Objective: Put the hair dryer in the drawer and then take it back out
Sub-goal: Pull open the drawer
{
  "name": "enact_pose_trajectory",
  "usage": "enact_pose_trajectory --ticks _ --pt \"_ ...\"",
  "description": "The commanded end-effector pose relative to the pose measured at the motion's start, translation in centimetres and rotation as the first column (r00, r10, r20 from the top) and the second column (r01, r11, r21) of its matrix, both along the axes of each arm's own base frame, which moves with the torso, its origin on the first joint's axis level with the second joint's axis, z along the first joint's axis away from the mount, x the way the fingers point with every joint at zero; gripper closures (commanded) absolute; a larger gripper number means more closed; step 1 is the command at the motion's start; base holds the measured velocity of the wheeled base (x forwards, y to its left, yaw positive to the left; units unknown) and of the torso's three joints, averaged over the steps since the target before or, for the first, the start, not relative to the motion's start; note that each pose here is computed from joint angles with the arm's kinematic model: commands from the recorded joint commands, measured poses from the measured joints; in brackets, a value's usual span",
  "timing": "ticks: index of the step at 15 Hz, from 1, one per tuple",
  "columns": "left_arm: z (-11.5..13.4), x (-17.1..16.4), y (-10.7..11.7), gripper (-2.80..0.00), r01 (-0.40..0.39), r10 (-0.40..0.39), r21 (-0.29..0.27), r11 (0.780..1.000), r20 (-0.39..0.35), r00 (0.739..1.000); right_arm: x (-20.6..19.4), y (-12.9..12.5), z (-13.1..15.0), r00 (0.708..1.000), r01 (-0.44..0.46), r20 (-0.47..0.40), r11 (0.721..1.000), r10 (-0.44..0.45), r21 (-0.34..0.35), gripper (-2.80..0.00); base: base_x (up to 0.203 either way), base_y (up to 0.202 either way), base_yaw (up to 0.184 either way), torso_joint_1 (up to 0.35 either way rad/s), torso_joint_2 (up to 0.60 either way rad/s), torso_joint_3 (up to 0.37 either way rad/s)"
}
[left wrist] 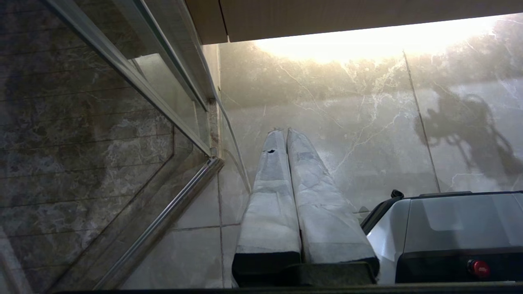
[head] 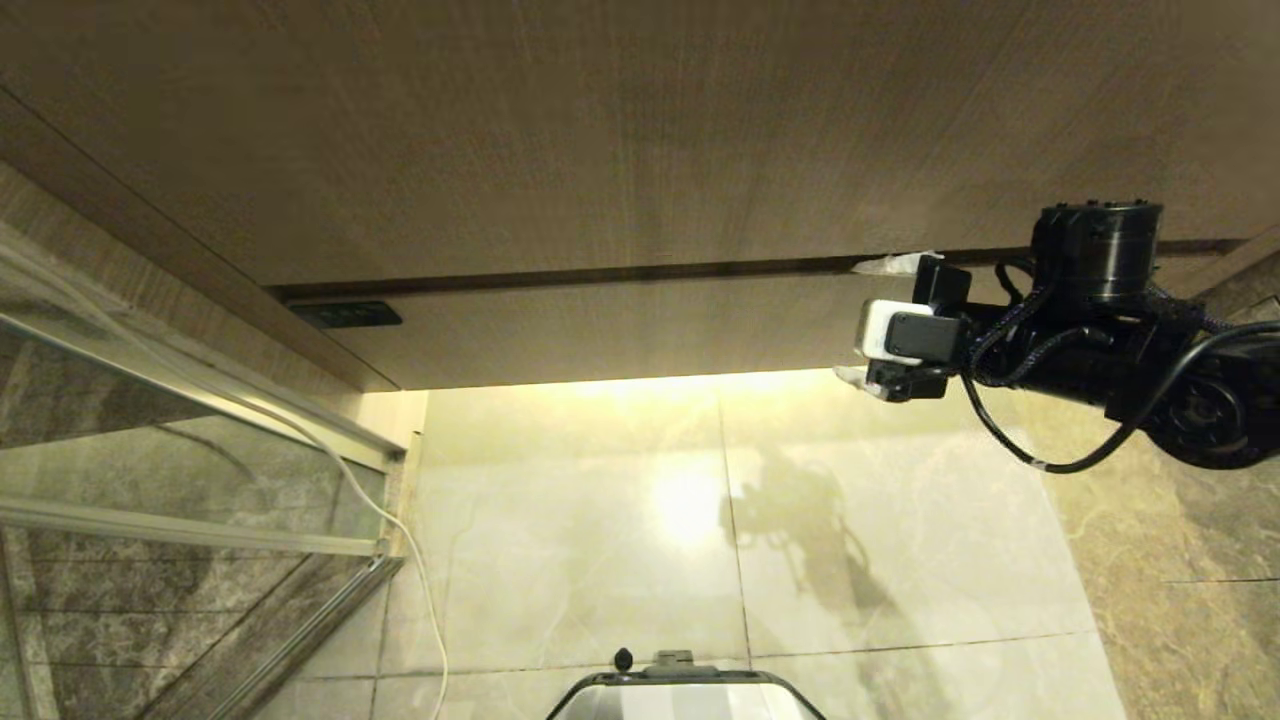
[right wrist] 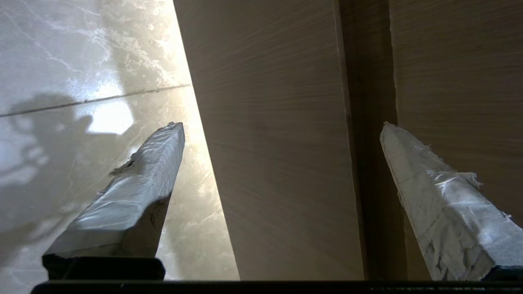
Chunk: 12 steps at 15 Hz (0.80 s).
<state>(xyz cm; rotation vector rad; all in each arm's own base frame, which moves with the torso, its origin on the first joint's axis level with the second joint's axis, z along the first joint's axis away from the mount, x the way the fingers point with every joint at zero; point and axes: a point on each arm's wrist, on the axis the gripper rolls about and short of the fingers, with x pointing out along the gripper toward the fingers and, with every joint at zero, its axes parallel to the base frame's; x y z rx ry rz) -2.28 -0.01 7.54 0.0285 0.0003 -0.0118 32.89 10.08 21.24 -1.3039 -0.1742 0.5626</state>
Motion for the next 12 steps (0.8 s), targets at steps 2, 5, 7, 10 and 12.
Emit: enact_pose_trajectory --ticks 2,5,7,10,12 --pt "0.0 0.0 0.0 0.0 -0.001 0.001 0.001 1.0 -0.001 1.0 2.4 0.3 -1.0 1.0 0.009 -0.008 1.0 -0.009 -0.005 -2.8 0.0 0.0 0.0 0.0 0.0 0.0" --pt "0.0 0.0 0.0 0.0 0.0 0.0 0.001 1.0 -0.001 1.0 4.1 0.0 -1.2 1.0 0.029 0.005 1.0 -0.029 -0.006 -2.8 0.0 0.0 0.0 0.0 0.0 0.0" --pt "0.0 0.0 0.0 0.0 0.0 0.0 0.001 1.0 -0.001 1.0 4.9 -0.2 -1.4 0.999 0.04 0.007 0.999 -0.04 -0.009 -2.8 0.0 0.0 0.0 0.0 0.0 0.0" --pt "0.0 0.0 0.0 0.0 -0.001 0.001 0.001 1.0 -0.001 1.0 5.9 -0.3 -1.7 0.999 0.046 0.014 0.999 -0.046 -0.007 -2.8 0.0 0.0 0.0 0.0 0.0 0.0" --pt "0.0 0.0 0.0 0.0 0.0 0.0 0.001 1.0 -0.001 1.0 6.3 -0.4 -1.9 0.999 0.049 0.01 0.999 -0.049 -0.01 -2.8 0.0 0.0 0.0 0.0 0.0 0.0"
